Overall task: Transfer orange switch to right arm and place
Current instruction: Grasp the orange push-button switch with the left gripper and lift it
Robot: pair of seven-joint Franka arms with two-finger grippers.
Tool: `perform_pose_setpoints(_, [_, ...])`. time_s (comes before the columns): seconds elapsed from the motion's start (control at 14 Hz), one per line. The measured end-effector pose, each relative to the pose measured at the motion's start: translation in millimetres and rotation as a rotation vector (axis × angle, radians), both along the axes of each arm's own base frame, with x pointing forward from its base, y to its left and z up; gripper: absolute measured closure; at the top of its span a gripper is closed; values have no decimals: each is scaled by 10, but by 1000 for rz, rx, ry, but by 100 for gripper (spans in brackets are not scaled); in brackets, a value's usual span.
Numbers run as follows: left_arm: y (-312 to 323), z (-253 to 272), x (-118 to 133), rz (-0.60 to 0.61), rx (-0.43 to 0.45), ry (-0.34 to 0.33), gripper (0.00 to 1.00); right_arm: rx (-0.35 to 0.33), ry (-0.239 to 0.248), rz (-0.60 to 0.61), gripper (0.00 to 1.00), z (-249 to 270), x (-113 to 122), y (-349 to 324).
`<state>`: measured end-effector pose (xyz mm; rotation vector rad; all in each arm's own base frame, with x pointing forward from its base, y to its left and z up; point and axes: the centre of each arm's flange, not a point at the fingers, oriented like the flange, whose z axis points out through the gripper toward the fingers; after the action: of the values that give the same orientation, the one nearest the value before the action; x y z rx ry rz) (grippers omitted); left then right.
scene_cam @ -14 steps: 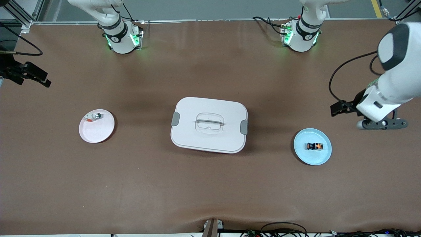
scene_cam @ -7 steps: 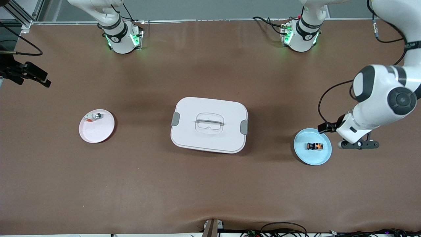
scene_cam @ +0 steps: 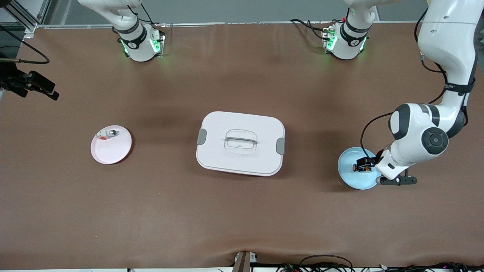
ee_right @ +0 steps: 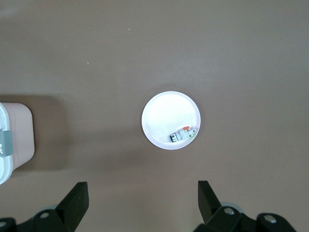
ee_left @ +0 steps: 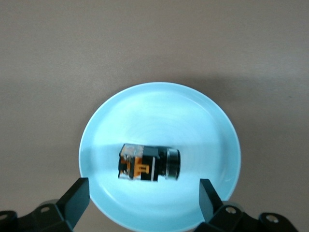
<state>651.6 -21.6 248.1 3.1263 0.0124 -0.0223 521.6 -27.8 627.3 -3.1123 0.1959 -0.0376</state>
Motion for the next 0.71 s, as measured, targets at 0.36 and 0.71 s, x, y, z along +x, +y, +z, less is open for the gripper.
perform_pose_setpoints(0.36, [4,-275,8,0,-11,-2,0,-1,1,26,0,-5,-1,-1])
perform_pose_setpoints(0.71, [-35,-561,-13,-3,-22,8,0,-1,2,42,0,-12,-2,-2])
